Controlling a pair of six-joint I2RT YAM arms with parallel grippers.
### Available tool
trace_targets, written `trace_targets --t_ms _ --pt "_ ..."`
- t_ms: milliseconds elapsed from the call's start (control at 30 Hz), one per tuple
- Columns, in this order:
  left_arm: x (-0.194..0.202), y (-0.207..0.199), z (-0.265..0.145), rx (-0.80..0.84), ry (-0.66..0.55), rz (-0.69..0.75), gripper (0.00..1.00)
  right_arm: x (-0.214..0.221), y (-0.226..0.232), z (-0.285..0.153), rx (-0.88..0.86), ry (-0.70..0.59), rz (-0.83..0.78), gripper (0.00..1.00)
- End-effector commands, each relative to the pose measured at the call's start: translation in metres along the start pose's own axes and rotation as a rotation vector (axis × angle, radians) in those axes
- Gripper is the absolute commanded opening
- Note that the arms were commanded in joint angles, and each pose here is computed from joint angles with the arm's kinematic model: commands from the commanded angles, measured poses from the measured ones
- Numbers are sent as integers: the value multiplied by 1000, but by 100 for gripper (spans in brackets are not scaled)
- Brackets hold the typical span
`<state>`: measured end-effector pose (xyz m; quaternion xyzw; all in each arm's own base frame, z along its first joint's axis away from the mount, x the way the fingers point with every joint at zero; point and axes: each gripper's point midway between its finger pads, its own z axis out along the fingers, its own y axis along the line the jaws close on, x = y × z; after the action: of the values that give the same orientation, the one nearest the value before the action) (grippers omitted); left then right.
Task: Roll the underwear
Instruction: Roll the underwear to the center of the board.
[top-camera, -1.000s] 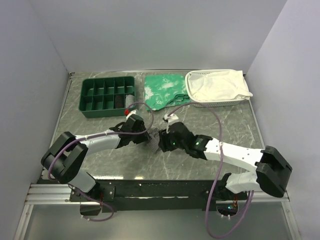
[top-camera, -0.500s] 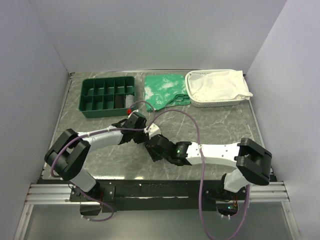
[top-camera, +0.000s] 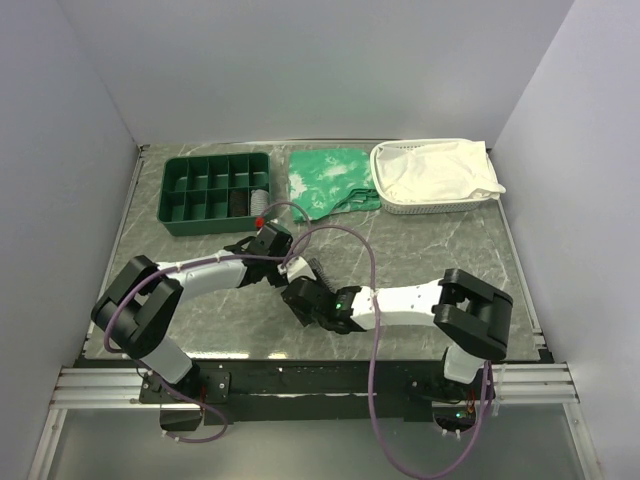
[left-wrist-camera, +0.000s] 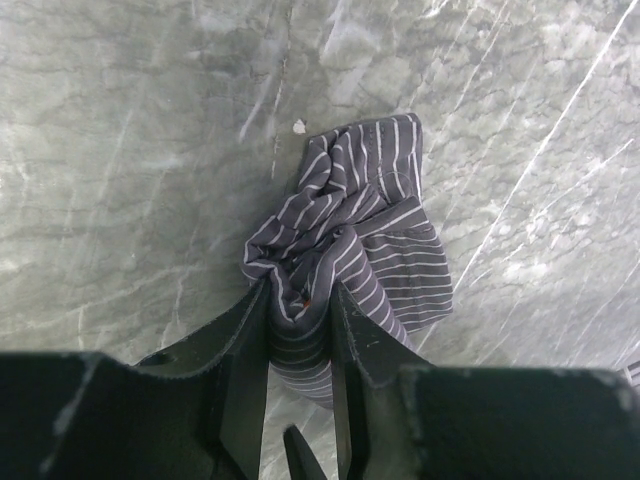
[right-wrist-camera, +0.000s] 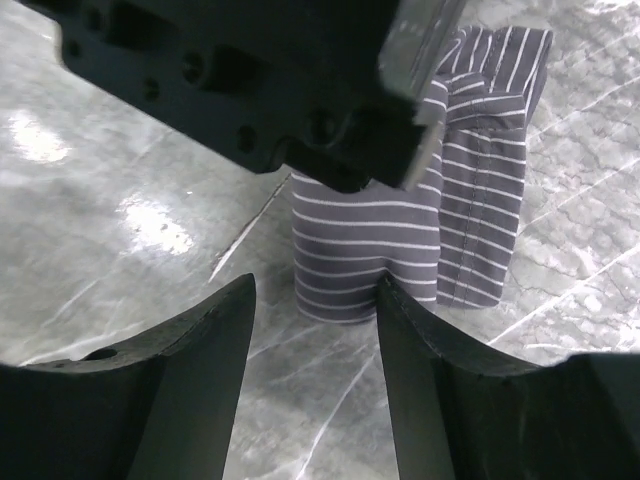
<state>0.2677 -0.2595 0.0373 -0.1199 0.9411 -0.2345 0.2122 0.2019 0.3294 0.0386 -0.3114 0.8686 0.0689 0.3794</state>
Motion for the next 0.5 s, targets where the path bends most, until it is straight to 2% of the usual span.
trace_targets --t_ms 0,300,467 --pt "31 21 6 -59 121 36 27 -2 -3 11 49 -23 8 59" --pt "31 28 6 -39 135 26 27 25 -14 26 116 39 -6 61" --pt "24 32 5 -27 133 13 27 37 -13 30 110 71 -3 57"
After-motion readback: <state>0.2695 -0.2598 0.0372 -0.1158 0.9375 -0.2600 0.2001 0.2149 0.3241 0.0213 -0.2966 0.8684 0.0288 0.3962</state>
